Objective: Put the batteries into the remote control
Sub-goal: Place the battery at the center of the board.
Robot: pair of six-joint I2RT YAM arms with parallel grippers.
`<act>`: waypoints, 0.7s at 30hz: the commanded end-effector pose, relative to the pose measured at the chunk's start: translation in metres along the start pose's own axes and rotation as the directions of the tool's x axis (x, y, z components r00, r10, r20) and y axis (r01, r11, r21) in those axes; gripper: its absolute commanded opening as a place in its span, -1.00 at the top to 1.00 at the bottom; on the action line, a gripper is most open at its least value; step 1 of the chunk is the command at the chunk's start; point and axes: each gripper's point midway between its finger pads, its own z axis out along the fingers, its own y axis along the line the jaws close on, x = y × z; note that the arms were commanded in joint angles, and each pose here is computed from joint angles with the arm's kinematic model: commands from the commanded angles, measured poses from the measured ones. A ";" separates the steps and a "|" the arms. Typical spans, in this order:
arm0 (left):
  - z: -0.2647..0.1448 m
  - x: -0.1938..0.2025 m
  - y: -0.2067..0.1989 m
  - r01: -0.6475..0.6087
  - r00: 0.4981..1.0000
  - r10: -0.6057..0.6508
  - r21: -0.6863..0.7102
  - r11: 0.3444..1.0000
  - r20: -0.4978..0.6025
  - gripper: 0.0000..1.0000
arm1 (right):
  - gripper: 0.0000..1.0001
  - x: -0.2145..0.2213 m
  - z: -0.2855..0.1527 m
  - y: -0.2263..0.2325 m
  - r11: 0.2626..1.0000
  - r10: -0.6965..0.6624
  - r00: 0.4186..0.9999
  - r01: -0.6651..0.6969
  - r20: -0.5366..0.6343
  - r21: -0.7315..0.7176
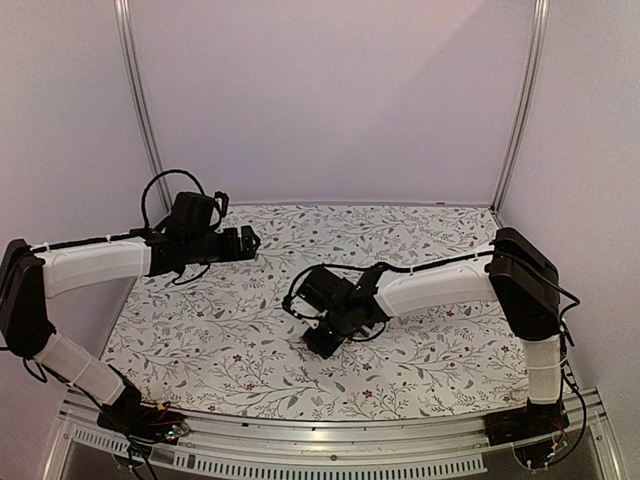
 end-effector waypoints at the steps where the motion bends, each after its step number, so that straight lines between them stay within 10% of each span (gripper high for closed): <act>1: 0.004 0.008 0.005 -0.025 0.999 0.024 -0.032 0.999 -0.026 -0.99 | 0.58 -0.002 0.008 -0.002 0.999 0.011 1.000 -0.011 0.003 0.042; 21: 0.009 0.022 -0.031 -0.214 0.972 0.215 0.029 0.976 -0.089 -0.99 | -0.26 -0.060 -0.100 -0.018 0.996 0.018 0.969 -0.039 0.245 0.082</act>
